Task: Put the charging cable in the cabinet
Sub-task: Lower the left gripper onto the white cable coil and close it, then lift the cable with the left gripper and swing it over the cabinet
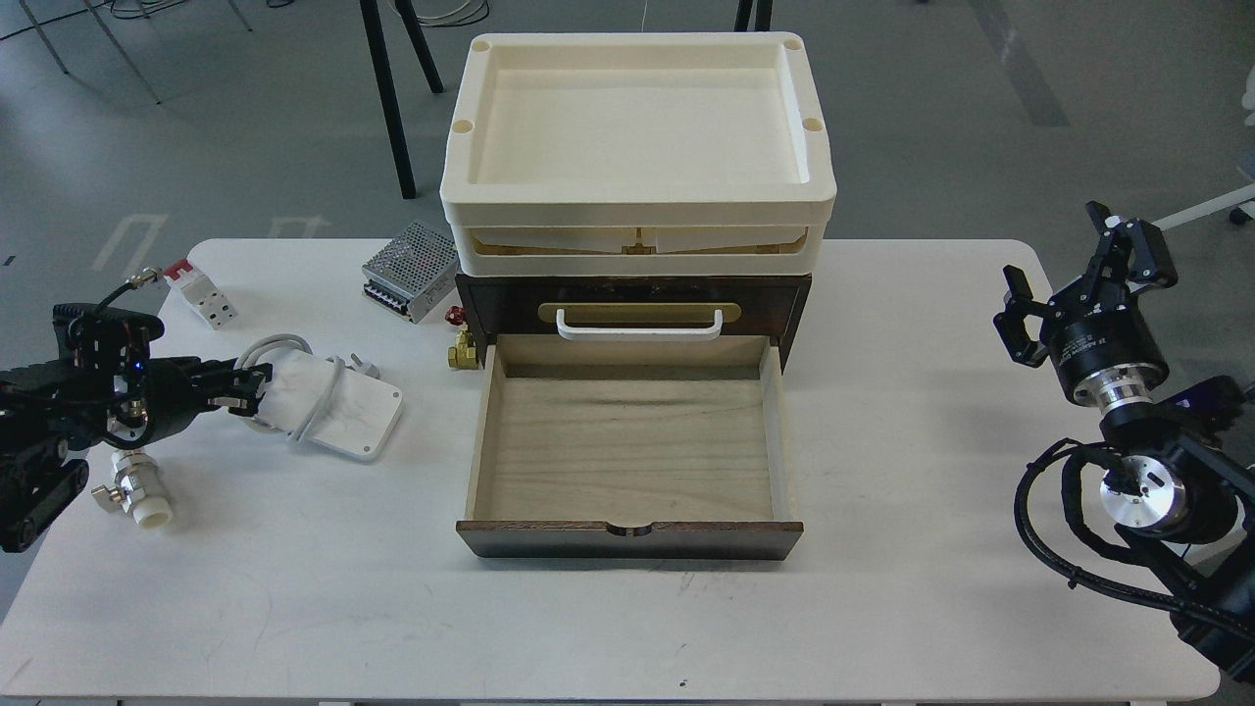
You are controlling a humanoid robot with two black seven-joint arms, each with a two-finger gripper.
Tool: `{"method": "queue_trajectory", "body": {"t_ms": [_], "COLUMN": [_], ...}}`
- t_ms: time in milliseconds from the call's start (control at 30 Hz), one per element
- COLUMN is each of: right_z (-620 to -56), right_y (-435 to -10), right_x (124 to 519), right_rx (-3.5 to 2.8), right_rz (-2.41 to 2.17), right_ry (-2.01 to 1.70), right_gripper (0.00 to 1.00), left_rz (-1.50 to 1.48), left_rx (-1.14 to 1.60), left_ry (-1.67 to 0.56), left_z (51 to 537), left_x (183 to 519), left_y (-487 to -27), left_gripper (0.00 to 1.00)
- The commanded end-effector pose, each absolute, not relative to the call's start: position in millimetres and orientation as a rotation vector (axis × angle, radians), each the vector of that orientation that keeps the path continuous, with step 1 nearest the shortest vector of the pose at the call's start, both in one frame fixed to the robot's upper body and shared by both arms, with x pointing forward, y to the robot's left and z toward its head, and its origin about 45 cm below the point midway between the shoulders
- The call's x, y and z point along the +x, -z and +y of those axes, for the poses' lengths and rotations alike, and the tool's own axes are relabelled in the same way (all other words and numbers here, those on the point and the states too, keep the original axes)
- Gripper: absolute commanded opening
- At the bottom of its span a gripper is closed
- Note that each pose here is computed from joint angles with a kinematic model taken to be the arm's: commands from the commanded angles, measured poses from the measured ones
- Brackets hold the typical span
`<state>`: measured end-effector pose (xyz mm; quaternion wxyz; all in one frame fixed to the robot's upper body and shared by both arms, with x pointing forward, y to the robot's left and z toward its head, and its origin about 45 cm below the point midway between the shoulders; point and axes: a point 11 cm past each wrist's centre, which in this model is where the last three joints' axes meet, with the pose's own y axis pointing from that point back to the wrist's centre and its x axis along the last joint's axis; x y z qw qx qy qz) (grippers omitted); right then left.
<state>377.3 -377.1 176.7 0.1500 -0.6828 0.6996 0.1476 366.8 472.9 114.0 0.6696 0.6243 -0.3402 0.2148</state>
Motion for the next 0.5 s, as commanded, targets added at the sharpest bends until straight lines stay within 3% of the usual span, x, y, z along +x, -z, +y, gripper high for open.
{"method": "queue_trajectory", "body": {"t_ms": [0, 467], "right_z": [-377.1, -376.8], "right_y": [-176.7, -176.4], "right_x": [377.4, 377.2], "right_rx": [-1.962, -1.964], "right_rz": [2.010, 2.010], "right_ry": [-0.424, -0.425], "right_gripper": [0.99, 0.99], "left_rz": [-0.807, -0.868], "left_rx": [1.399, 1.371], "left_ry": [-0.498, -0.703], "left_z": [471.0, 498.0], "left_x": [369.2, 375.4], "left_y": [-116.0, -148.0], "left_gripper": [0.03, 0.02]}}
